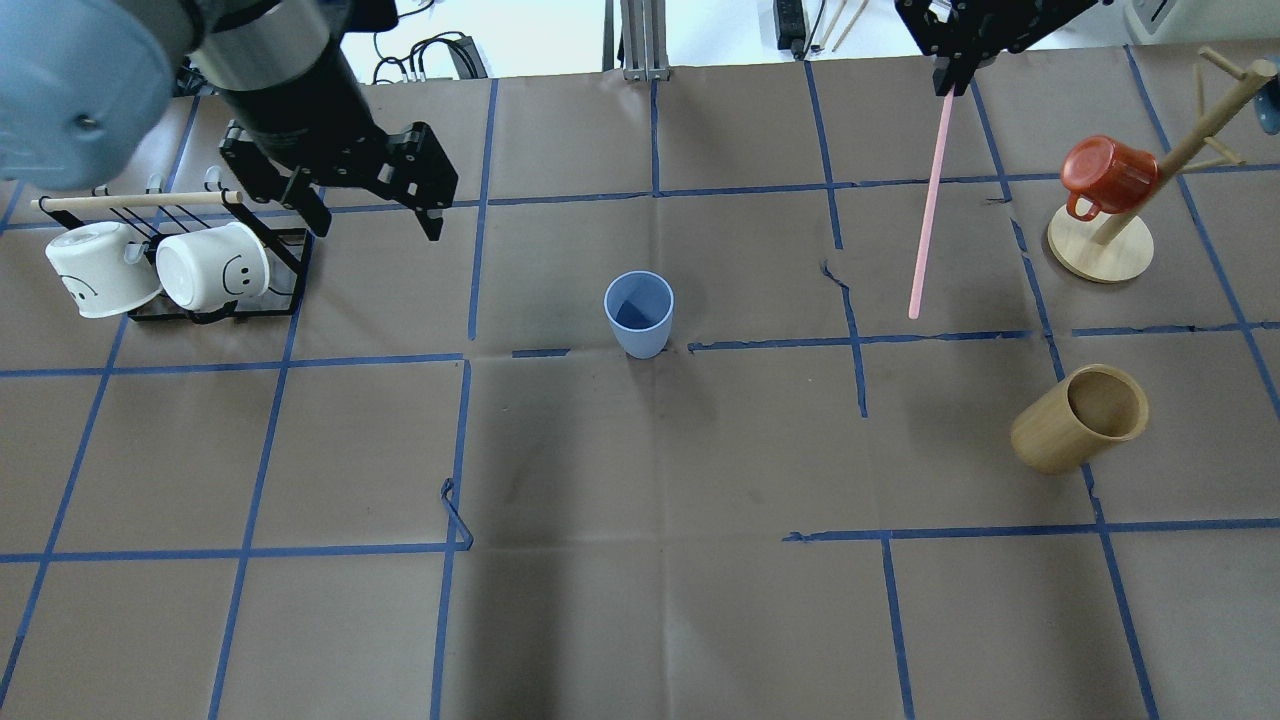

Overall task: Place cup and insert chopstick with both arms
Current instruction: 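Release the blue cup with left while right carries chopstick over it, then lower the pink chopstick into the blue cup and open the right gripper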

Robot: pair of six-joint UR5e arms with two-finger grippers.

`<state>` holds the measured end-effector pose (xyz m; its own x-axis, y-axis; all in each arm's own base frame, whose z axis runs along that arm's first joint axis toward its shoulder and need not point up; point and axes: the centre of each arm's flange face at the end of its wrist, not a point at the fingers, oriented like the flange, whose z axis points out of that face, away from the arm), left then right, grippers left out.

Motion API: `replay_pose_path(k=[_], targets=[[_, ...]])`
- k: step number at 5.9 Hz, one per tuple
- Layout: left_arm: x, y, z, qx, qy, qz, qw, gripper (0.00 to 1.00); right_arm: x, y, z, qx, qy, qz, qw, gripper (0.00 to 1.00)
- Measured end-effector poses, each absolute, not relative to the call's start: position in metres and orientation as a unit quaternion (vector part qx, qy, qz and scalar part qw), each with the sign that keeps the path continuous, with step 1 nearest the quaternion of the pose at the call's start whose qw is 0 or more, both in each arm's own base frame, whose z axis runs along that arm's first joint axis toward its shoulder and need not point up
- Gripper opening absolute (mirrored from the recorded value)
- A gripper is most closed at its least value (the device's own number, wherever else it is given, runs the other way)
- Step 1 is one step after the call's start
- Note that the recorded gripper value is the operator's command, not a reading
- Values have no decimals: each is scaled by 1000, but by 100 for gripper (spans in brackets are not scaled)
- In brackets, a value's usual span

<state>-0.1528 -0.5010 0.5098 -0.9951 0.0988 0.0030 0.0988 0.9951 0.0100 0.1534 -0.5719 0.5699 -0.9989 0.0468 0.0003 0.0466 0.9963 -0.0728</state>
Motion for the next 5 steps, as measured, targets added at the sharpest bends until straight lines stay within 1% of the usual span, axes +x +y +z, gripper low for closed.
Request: replay_pose_path(k=[1,3,5], targets=[[-146,-499,513,-51,-999,2,0,99,180,-587,570,-28,-999,43,-3,9],[-147,-491,512,-52,-999,3,0,99,268,-616,558,-51,-997,52,-11,9],[-147,-483,514,-44,-999,8,0,99,342,-622,534,-73,-995,63,-19,9]])
